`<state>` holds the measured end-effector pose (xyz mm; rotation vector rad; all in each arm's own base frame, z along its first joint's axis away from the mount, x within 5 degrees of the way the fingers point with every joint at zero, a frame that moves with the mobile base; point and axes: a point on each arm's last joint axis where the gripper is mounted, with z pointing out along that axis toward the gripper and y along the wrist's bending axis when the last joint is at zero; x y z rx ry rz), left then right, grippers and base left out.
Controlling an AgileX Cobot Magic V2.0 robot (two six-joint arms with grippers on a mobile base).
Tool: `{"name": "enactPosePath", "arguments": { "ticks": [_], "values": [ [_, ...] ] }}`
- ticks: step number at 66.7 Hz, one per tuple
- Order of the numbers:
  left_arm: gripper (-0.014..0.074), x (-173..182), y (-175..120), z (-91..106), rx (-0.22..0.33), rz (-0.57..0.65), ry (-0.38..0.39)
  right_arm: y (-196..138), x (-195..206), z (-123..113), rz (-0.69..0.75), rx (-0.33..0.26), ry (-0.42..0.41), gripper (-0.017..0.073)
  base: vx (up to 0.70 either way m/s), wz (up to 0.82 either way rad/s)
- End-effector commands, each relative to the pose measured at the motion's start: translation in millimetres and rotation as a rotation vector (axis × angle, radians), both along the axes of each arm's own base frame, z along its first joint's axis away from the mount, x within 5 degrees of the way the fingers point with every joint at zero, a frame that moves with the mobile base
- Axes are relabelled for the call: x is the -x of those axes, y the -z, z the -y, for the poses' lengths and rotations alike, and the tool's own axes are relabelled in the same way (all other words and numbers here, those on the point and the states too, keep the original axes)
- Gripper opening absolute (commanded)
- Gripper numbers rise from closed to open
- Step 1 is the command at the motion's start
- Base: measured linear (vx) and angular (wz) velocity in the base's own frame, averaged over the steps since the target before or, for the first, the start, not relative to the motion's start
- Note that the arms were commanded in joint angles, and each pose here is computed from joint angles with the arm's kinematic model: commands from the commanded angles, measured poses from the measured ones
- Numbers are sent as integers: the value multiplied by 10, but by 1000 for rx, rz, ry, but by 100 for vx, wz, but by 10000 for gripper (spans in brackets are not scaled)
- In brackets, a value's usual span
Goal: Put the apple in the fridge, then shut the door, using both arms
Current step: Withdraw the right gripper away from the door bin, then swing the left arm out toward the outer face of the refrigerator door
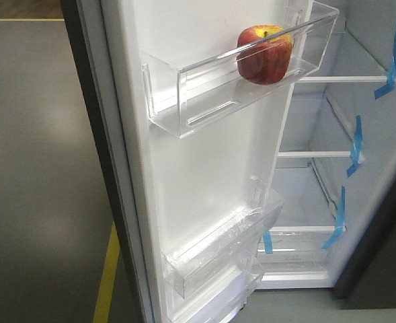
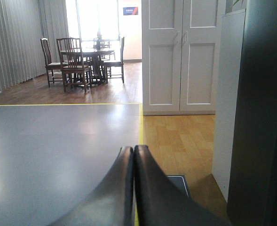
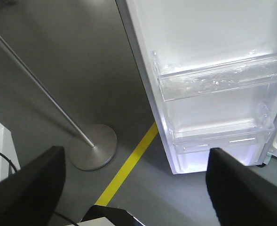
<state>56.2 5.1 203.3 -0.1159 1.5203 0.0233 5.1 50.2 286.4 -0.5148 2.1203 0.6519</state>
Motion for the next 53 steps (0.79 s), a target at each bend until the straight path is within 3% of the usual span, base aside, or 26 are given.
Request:
{"name": "enactPosePath", "arguments": {
  "ticks": [1,14,23,31,42,53],
  "values": [
    [-6,28,-135,8,-1,109,10,-98,-32,-12,37,-41,13,583,0,0],
    [-6,31,-153,9,4,130,11,-98,-32,-12,38,-41,13,583,0,0],
    [-6,37,-185,6,139,178,25,-98,-32,-12,38,-41,13,583,0,0],
    [-6,65,-312,7,172,249,36,-98,-32,-12,38,-41,13,583,0,0],
    [-6,50,-657,7,157,232,34,-97,-31,-13,36,-40,11,583,0,0],
    [-6,-197,-1014,-10,80,47,15,-97,-31,-13,36,-40,11,583,0,0]
  ]
}}
